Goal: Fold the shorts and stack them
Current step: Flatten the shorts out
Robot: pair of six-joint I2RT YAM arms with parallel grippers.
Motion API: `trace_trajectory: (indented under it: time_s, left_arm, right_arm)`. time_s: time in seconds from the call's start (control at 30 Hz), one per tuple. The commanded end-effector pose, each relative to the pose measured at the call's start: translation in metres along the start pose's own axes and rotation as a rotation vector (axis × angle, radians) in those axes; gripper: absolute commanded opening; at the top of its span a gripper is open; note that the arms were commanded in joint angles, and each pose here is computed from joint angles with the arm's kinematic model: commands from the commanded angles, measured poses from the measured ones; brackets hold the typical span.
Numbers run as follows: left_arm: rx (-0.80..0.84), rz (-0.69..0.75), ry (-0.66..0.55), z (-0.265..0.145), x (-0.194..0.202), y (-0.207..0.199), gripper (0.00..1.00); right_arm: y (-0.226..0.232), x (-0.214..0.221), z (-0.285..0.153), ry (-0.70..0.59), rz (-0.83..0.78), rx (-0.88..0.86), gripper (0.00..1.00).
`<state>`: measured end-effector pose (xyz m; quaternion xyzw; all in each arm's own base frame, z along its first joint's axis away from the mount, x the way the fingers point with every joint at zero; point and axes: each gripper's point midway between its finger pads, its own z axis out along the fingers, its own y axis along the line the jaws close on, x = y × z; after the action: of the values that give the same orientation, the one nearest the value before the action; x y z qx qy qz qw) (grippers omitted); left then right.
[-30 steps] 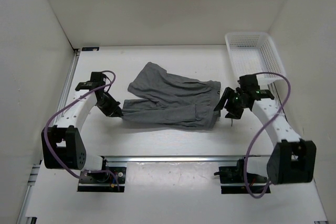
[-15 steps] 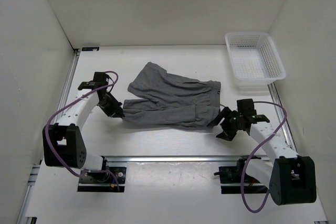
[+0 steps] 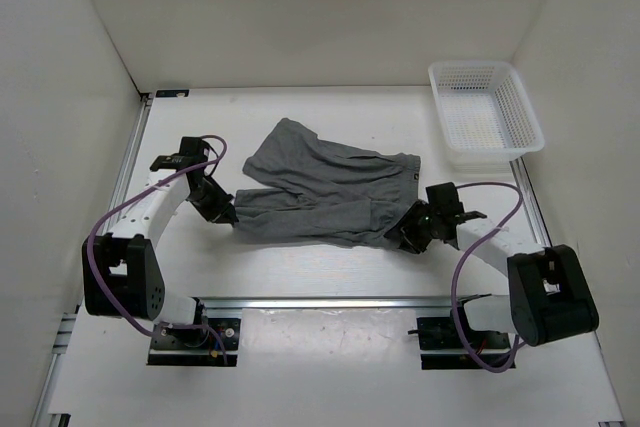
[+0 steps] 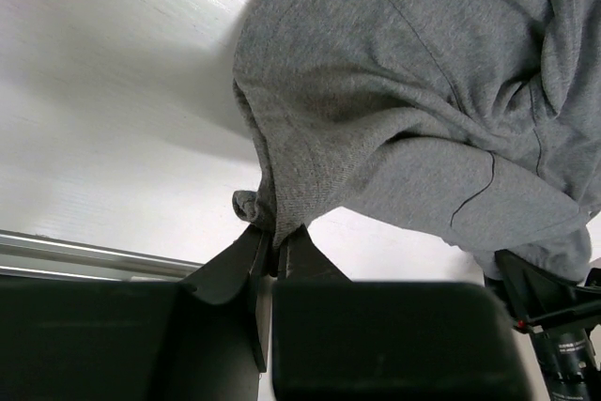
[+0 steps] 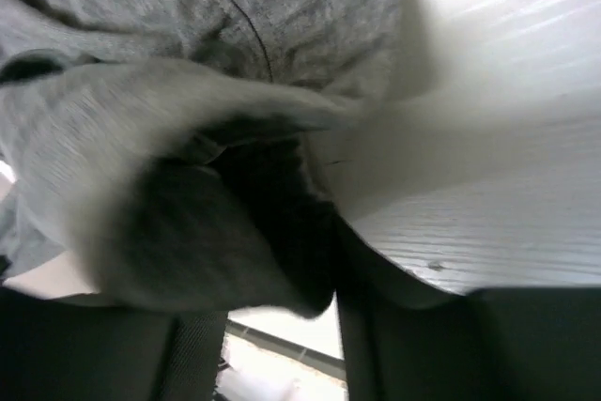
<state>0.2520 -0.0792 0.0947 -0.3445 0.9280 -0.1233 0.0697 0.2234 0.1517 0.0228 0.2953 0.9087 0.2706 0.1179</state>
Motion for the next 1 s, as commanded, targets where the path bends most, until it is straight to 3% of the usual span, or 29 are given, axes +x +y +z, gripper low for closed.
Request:
trace_trajectory:
  time_s: [0.0, 0.17, 0.27, 0.37, 0.4, 0.43, 0.47, 0.5, 0.53, 0.57, 0.6, 0.63, 0.67, 0.73, 0.83, 0.87, 0.9, 0.93, 0.97]
  left_arm:
    - [0.017, 0.006, -0.041, -0.005, -0.008, -0.007, 0.10]
    - [0.017, 0.006, -0.041, -0.005, -0.010, -0.008, 0.10]
    - [0.038, 0.011, -0.061, -0.010, -0.023, -0.024, 0.10]
    - [0.069, 0.017, -0.090, -0.027, -0.047, -0.054, 0.10]
    - [0.119, 0.042, -0.157, -0.049, -0.069, -0.078, 0.10]
    - [0.135, 0.033, -0.179, -0.058, -0.084, -0.088, 0.10]
    - [0.122, 0.038, -0.175, -0.054, -0.100, -0.097, 0.10]
    - [0.188, 0.046, -0.256, -0.093, -0.128, -0.121, 0.10]
    - [0.211, 0.040, -0.287, -0.109, -0.143, -0.131, 0.10]
    - [0.244, 0.040, -0.326, -0.128, -0.156, -0.143, 0.10]
    - [0.265, 0.032, -0.343, -0.134, -0.172, -0.152, 0.10]
    - [0.369, 0.057, -0.453, -0.185, -0.184, -0.176, 0.10]
    - [0.410, 0.059, -0.505, -0.206, -0.192, -0.181, 0.10]
    - [0.488, 0.063, -0.576, -0.239, -0.198, -0.191, 0.10]
    - [0.562, 0.093, -0.662, -0.282, -0.183, -0.189, 0.10]
    - [0.507, 0.096, -0.633, -0.261, -0.181, -0.178, 0.10]
    - [0.486, 0.098, -0.629, -0.255, -0.177, -0.171, 0.10]
    - [0.477, 0.104, -0.640, -0.262, -0.164, -0.158, 0.10]
    - [0.378, 0.092, -0.551, -0.217, -0.154, -0.135, 0.10]
  right_arm:
    - [0.003, -0.004, 0.007, -0.051, -0.003, 0.031, 0.44]
    - [0.012, -0.010, -0.008, -0.100, -0.035, 0.062, 0.12]
    - [0.032, -0.038, -0.033, -0.164, -0.081, 0.054, 0.02]
    - [0.074, -0.093, -0.066, -0.241, -0.154, -0.003, 0.00]
    - [0.077, -0.113, -0.066, -0.234, -0.151, 0.013, 0.00]
    - [0.129, -0.148, -0.097, -0.309, -0.206, -0.083, 0.00]
    - [0.154, -0.166, -0.109, -0.316, -0.247, -0.125, 0.00]
    - [0.155, -0.180, -0.094, -0.227, -0.280, -0.090, 0.00]
    - [0.178, -0.196, -0.103, -0.237, -0.312, -0.106, 0.00]
    - [0.232, -0.237, -0.134, -0.331, -0.369, -0.196, 0.00]
    - [0.245, -0.249, -0.150, -0.342, -0.379, -0.221, 0.00]
    - [0.266, -0.261, -0.169, -0.382, -0.380, -0.278, 0.00]
    - [0.300, -0.275, -0.203, -0.462, -0.419, -0.379, 0.00]
    - [0.325, -0.267, -0.234, -0.467, -0.441, -0.495, 0.00]
    - [0.322, -0.250, -0.239, -0.433, -0.493, -0.517, 0.00]
    - [0.321, -0.233, -0.254, -0.445, -0.530, -0.525, 0.00]
    - [0.290, -0.225, -0.217, -0.353, -0.491, -0.448, 0.01]
    - [0.278, -0.214, -0.207, -0.337, -0.531, -0.428, 0.01]
    - [0.264, -0.198, -0.218, -0.352, -0.541, -0.407, 0.01]
